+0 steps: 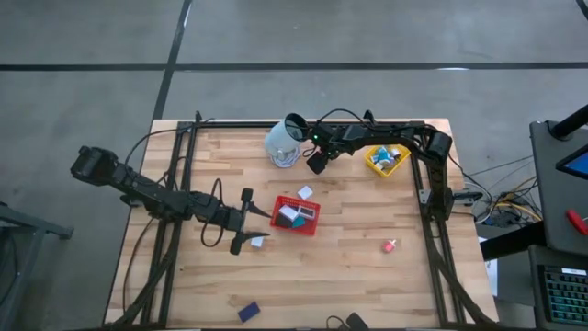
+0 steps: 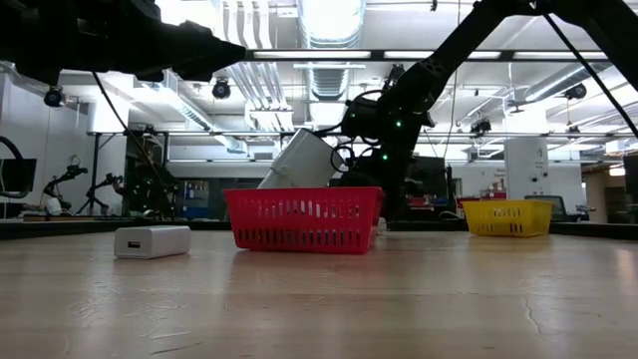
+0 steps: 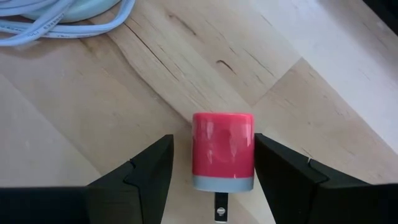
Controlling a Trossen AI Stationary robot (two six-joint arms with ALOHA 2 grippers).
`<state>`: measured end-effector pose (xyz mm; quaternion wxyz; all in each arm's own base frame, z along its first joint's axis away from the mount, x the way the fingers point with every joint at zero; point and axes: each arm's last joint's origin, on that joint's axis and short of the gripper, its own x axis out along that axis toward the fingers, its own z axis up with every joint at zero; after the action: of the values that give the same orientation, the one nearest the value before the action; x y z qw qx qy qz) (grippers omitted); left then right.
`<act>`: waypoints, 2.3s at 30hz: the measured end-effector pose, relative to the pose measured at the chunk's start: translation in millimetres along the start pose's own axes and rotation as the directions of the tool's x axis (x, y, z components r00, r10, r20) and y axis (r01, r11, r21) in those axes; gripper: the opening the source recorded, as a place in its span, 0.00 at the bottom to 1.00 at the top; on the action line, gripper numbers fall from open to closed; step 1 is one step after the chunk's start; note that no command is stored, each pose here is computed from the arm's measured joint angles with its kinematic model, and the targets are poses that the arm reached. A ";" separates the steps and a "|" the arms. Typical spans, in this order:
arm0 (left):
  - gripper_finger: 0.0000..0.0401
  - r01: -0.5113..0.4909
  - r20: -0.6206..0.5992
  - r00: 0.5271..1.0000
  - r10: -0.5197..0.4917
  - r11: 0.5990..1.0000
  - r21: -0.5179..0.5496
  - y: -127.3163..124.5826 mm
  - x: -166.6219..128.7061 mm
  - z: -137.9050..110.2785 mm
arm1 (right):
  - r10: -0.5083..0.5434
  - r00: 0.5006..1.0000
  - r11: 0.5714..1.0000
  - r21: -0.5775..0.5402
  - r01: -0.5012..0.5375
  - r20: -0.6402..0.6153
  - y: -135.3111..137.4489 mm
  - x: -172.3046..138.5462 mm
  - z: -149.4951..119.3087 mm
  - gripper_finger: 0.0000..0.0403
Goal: Pick & Place Office items
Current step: Put the top pink charger adapter into the yellow basket
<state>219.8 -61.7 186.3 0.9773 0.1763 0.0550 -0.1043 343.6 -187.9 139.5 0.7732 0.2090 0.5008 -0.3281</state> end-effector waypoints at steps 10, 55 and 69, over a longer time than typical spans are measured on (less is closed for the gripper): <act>0.60 0.000 0.000 1.000 0.000 1.000 0.000 0.0 0.0 0.0 | -0.028 1.000 1.000 -0.004 0.028 -0.005 -1.1 0.3 -1.3 0.41; 0.60 0.003 -0.009 1.000 -0.003 1.000 -0.002 -0.3 -0.3 -1.4 | -0.109 0.991 0.989 -0.095 0.116 0.073 7.0 2.2 -5.6 0.31; 0.60 0.003 -0.010 1.000 -0.003 1.000 -0.006 -0.4 -0.3 -1.5 | -0.111 0.977 0.989 -0.072 0.126 0.181 4.2 -33.5 -6.4 0.31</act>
<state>219.3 -61.5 184.9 0.9773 0.1737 0.0606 -0.1047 333.1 -170.8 167.4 0.8016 0.1164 0.4552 -0.3698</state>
